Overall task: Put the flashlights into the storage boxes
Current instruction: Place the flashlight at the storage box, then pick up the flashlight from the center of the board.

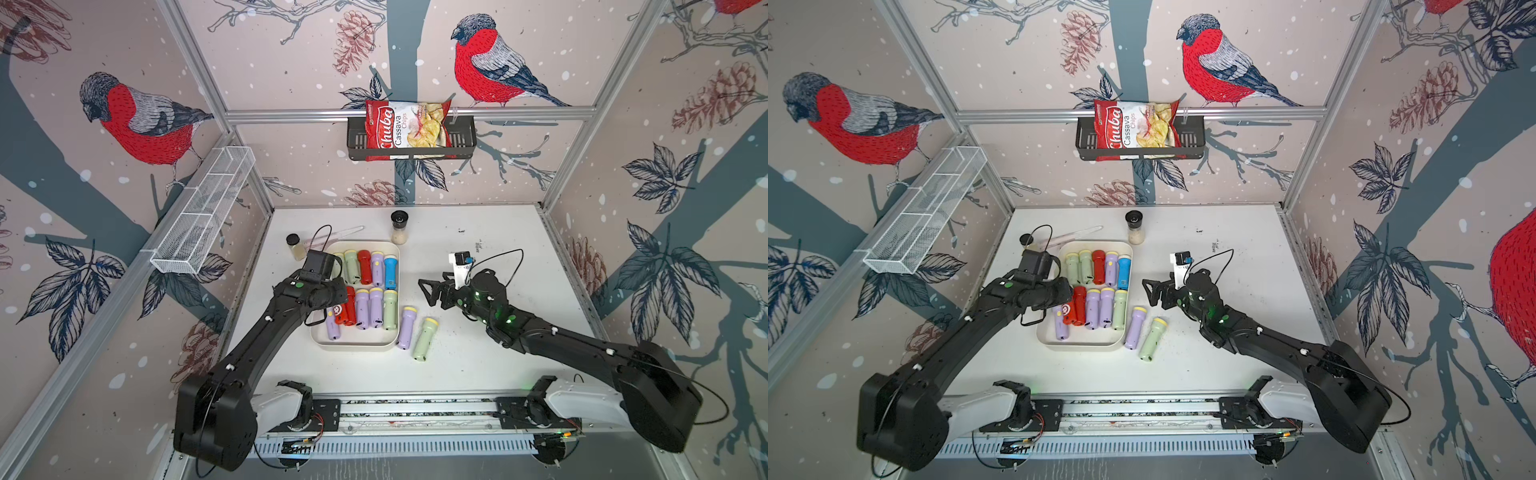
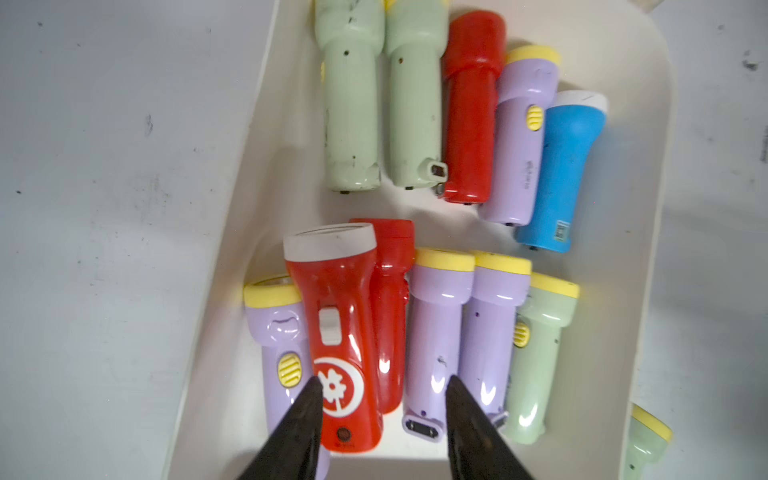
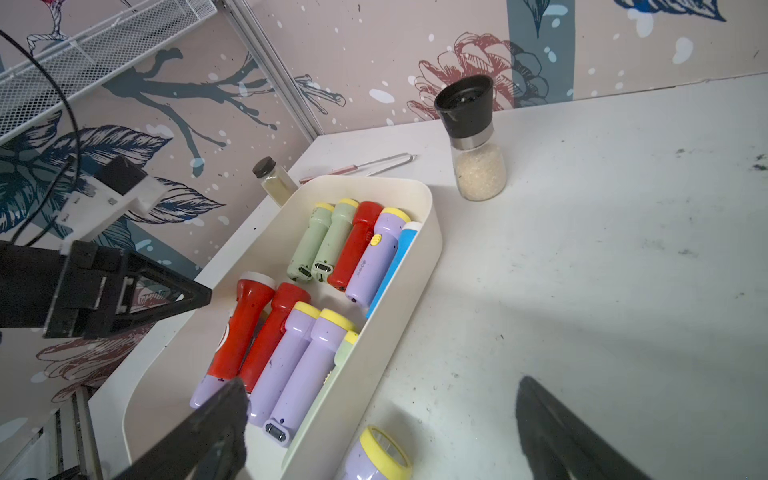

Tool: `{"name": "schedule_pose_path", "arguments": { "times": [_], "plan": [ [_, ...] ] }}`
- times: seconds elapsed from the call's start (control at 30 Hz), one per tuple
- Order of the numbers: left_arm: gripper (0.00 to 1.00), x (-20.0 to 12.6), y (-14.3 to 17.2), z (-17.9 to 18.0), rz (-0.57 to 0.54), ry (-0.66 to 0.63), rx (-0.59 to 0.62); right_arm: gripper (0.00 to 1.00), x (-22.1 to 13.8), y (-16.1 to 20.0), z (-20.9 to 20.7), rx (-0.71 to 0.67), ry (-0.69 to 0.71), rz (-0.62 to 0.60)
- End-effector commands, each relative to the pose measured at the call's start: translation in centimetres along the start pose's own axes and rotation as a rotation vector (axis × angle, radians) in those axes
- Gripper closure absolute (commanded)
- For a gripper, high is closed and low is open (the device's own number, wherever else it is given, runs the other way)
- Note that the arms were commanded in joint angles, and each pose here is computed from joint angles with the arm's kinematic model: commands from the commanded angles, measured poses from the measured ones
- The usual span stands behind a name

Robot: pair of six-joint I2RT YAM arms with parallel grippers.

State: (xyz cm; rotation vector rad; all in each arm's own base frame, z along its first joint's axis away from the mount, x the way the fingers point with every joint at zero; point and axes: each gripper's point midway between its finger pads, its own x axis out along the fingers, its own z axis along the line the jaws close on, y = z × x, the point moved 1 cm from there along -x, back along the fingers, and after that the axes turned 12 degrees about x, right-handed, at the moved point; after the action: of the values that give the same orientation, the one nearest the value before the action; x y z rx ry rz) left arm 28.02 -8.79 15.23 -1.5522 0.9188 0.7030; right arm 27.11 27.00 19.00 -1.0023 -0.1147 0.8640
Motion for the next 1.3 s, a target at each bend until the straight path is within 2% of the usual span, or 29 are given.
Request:
{"name": "schedule_pose_path", "arguments": {
  "times": [0.0, 0.23, 0.43, 0.6, 0.8, 0.9, 1.0, 1.27],
  "plan": [
    [0.52, -1.6, 0.0, -0.7, -0.012, -0.005, 0.02, 0.0, -0.3, -0.5, -0.3, -0.013, 0.021, -0.024],
    [0.53, -2.6, 0.6, -5.2, -0.042, 0.064, 0.092, 0.0, -1.7, -1.8, -2.2, 0.039, 0.079, -0.071],
    [0.55, -2.0, 2.1, -11.0, -0.037, 0.144, 0.175, 0.0, -3.9, -2.3, -4.8, 0.096, 0.126, -0.095],
    [0.54, -0.5, 4.3, -16.8, 0.027, 0.2, 0.292, 0.0, -5.7, -1.1, -6.4, 0.133, 0.18, -0.079],
    [0.54, 1.3, 6.8, -21.7, 0.096, 0.217, 0.412, 0.0, -7.7, -0.6, -7.9, 0.158, 0.237, -0.123],
    [0.54, 2.6, 7.6, -22.5, 0.13, 0.17, 0.443, 0.0, -8.5, -0.8, -8.1, 0.162, 0.234, -0.155],
    [0.54, 3.8, 8.2, -22.0, 0.157, 0.089, 0.457, 0.0, -9.0, -1.0, -8.2, 0.16, 0.235, -0.176],
    [0.53, 6.3, 10.0, -20.6, 0.24, -0.012, 0.477, 0.0, -9.3, -0.8, -8.5, 0.146, 0.251, -0.174]
  ]
}}
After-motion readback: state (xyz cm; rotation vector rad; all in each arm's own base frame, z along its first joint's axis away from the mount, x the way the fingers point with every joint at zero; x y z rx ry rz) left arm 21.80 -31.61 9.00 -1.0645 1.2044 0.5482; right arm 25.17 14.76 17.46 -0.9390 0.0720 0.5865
